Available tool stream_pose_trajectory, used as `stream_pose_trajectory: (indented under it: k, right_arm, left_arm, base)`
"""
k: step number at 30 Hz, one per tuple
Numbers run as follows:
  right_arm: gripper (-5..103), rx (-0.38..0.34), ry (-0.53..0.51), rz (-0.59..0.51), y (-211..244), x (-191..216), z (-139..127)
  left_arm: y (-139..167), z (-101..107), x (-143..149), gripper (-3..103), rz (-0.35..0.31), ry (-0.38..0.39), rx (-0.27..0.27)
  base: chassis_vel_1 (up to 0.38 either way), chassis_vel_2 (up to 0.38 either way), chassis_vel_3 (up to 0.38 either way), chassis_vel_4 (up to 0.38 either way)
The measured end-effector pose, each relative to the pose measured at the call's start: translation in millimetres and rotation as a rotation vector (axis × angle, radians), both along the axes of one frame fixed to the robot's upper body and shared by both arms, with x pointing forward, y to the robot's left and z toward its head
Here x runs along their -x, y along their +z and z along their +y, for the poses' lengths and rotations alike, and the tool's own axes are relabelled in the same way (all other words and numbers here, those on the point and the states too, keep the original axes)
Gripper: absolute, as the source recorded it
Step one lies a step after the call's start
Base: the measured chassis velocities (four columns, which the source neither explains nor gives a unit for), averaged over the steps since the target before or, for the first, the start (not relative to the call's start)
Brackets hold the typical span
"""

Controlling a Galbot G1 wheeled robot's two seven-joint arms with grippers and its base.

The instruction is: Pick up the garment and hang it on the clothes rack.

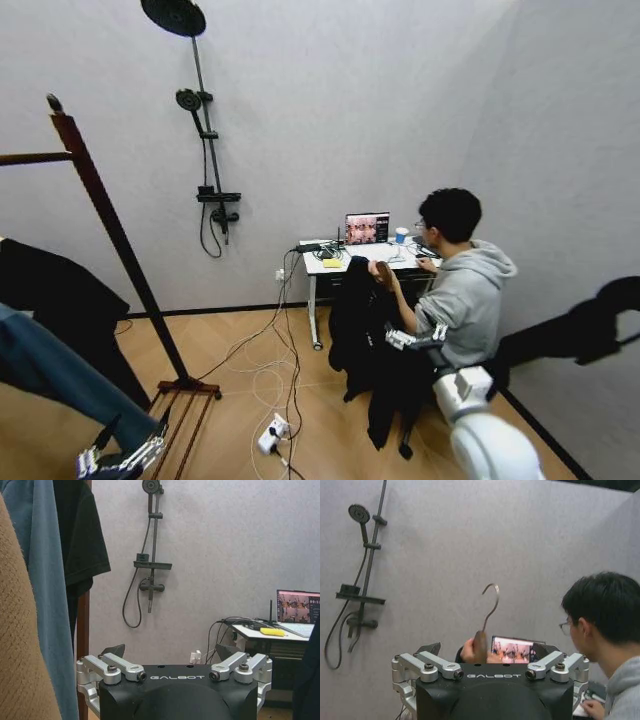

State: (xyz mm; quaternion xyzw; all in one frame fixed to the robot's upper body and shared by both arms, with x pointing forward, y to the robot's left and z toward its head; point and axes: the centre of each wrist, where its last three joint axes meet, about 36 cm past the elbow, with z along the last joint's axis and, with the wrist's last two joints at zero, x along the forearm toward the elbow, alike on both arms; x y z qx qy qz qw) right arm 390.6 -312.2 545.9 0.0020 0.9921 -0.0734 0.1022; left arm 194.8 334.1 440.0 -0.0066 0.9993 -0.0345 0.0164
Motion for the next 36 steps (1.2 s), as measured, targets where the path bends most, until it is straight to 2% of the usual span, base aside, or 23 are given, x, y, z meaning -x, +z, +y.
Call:
stream_pose_trajectory:
  k: [7, 14, 15, 17, 20, 23, 25, 28, 31, 34, 36]
  right_arm:
    - [100, -0.074, 0.006, 0.048, -5.3, -72.9, -26.7]
    - [100, -0.136, 0.027, 0.091, -14.4, -96.3, -28.0]
    - [103, -0.148, 0.034, 0.099, -16.2, -98.7, -26.9]
    - [98, -0.171, 0.047, 0.118, -19.5, -102.8, -24.2]
    - [83, -0.179, 0.056, 0.134, -21.7, -108.8, -22.0]
    - [78, -0.179, 0.059, 0.137, -21.5, -111.4, -21.1]
    - [66, -0.177, 0.061, 0.137, -20.7, -113.7, -20.4]
    - [61, -0.175, 0.063, 0.138, -20.6, -113.9, -20.0]
    - [40, -0.170, 0.067, 0.145, -23.2, -111.2, -18.7]
    - [34, -0.168, 0.068, 0.146, -23.6, -109.9, -18.4]
    - [24, -0.163, 0.065, 0.146, -23.6, -107.6, -18.7]
  left_arm:
    - [0.0, 0.0, 0.0, 100, 0.000, 0.000, 0.000]
    - [0.0, 0.0, 0.0, 100, 0.000, 0.000, 0.000]
    - [0.0, 0.0, 0.0, 100, 0.000, 0.000, 0.000]
    - [0.0, 0.0, 0.0, 100, 0.000, 0.000, 0.000]
    - [0.0, 0.0, 0.0, 100, 0.000, 0.000, 0.000]
    - [0.0, 0.0, 0.0, 100, 0.000, 0.000, 0.000]
    - [0.0, 0.0, 0.0, 100, 0.000, 0.000, 0.000]
    - [0.0, 0.0, 0.0, 100, 0.000, 0.000, 0.000]
    - [0.0, 0.0, 0.0, 100, 0.000, 0.000, 0.000]
    - [0.0, 0.0, 0.0, 100, 0.000, 0.000, 0.000]
    - [0.0, 0.0, 0.0, 100, 0.000, 0.000, 0.000]
  base:
    - [0.043, -0.065, -0.034, 0.042]
    - [0.000, 0.000, 0.000, 0.000]
    - [0.000, 0.000, 0.000, 0.000]
    - [0.000, 0.000, 0.000, 0.000]
    - [0.000, 0.000, 0.000, 0.000]
    - [0.000, 0.000, 0.000, 0.000]
    - [0.000, 0.000, 0.000, 0.000]
    - [0.000, 0.000, 0.000, 0.000]
    - [0.000, 0.000, 0.000, 0.000]
    - [0.000, 0.000, 0.000, 0.000]
    - [0.000, 0.000, 0.000, 0.000]
